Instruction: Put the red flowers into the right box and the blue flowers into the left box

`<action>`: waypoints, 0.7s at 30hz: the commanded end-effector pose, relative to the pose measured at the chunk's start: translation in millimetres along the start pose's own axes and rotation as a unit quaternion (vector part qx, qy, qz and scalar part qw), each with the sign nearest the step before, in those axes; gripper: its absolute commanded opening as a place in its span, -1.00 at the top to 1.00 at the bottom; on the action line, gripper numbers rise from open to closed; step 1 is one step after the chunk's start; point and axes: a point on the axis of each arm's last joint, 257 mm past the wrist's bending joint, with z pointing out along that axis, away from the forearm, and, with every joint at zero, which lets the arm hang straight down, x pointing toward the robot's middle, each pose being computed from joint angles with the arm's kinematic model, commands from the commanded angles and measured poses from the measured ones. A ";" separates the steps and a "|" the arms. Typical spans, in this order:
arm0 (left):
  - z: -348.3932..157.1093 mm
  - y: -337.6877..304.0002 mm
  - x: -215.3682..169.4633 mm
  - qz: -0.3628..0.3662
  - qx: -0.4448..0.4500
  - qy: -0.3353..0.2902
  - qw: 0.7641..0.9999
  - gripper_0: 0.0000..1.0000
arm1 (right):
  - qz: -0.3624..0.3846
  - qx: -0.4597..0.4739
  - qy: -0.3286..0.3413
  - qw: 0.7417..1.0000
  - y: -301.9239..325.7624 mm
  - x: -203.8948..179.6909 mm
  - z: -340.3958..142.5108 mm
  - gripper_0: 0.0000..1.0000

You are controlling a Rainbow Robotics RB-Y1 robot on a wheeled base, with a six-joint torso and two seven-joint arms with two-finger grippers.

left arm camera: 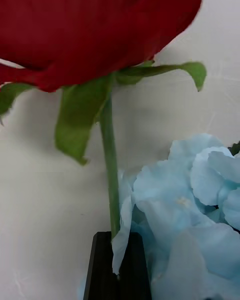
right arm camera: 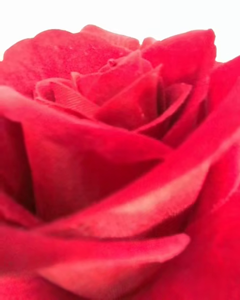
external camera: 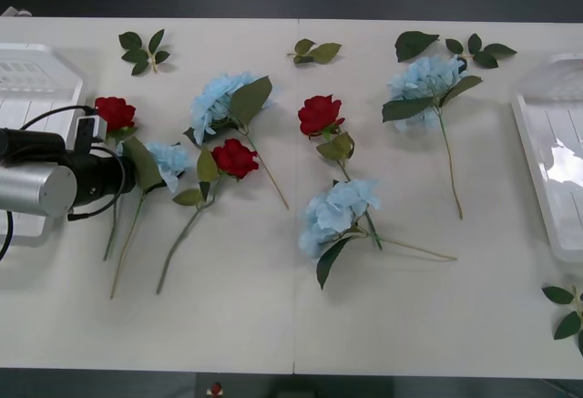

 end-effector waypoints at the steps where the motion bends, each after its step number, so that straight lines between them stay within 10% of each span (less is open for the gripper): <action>1: -22.0 -17.8 -15.9 0.008 0.014 0.003 1.000 1.00 | 0.023 0.014 0.000 1.000 -2.8 -4.0 18.0 1.00; 8: -70.7 -38.1 -50.2 0.012 0.028 0.010 0.999 1.00 | 0.050 0.030 0.008 0.998 -5.3 6.8 39.9 0.91; 9: -77.9 -42.3 -54.6 0.013 0.031 0.011 0.999 1.00 | 0.049 0.032 0.009 0.998 -7.4 7.7 40.1 -0.23; 11: -89.6 -47.1 -60.4 0.015 0.032 0.015 0.999 1.00 | 0.046 0.032 0.009 0.998 -6.9 6.8 39.5 -0.60; 21: -129.4 -53.1 -86.8 0.011 0.035 0.016 0.999 1.00 | 0.025 -0.027 -0.001 0.999 16.5 -6.9 25.9 -1.00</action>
